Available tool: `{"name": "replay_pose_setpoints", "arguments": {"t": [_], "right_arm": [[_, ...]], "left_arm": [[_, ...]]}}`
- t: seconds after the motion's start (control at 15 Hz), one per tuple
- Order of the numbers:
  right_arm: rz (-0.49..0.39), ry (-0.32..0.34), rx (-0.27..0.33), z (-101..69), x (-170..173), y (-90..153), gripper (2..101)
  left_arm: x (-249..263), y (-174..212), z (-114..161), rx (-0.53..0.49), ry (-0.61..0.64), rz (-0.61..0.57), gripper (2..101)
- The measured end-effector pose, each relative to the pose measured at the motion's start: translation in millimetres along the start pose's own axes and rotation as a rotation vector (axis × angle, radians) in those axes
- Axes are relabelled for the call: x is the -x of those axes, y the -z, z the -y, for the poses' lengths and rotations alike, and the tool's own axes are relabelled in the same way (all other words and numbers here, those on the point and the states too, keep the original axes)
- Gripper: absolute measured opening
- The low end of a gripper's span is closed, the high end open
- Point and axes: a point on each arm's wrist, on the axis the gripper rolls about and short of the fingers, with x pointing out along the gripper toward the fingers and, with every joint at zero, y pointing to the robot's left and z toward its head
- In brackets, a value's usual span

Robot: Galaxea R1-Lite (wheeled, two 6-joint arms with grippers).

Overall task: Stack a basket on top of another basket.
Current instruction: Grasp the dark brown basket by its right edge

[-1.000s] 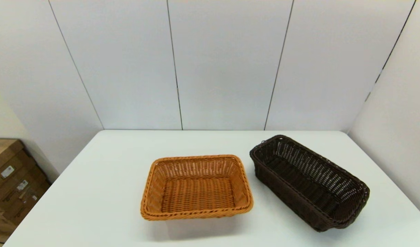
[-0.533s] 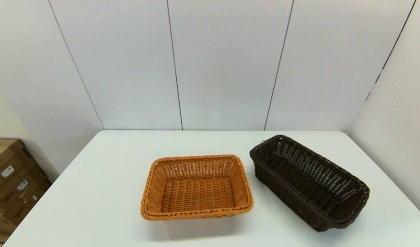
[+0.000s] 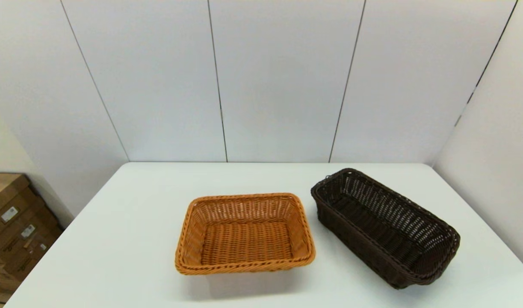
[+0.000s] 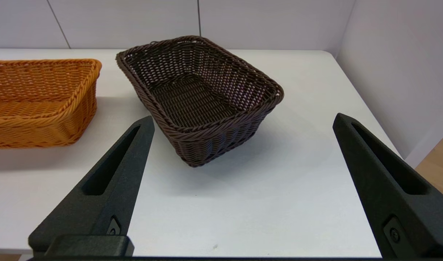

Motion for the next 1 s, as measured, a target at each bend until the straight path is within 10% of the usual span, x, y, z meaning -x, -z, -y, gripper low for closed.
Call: {"name": "replay_pose_setpoints", "arguments": {"t": [1.0], "right_arm": [[0.0,0.0,0.0,0.0,0,0,98.0]], "left_arm": [[-19,18,-3,-0.044,-0.098,0.092,97.7]]}}
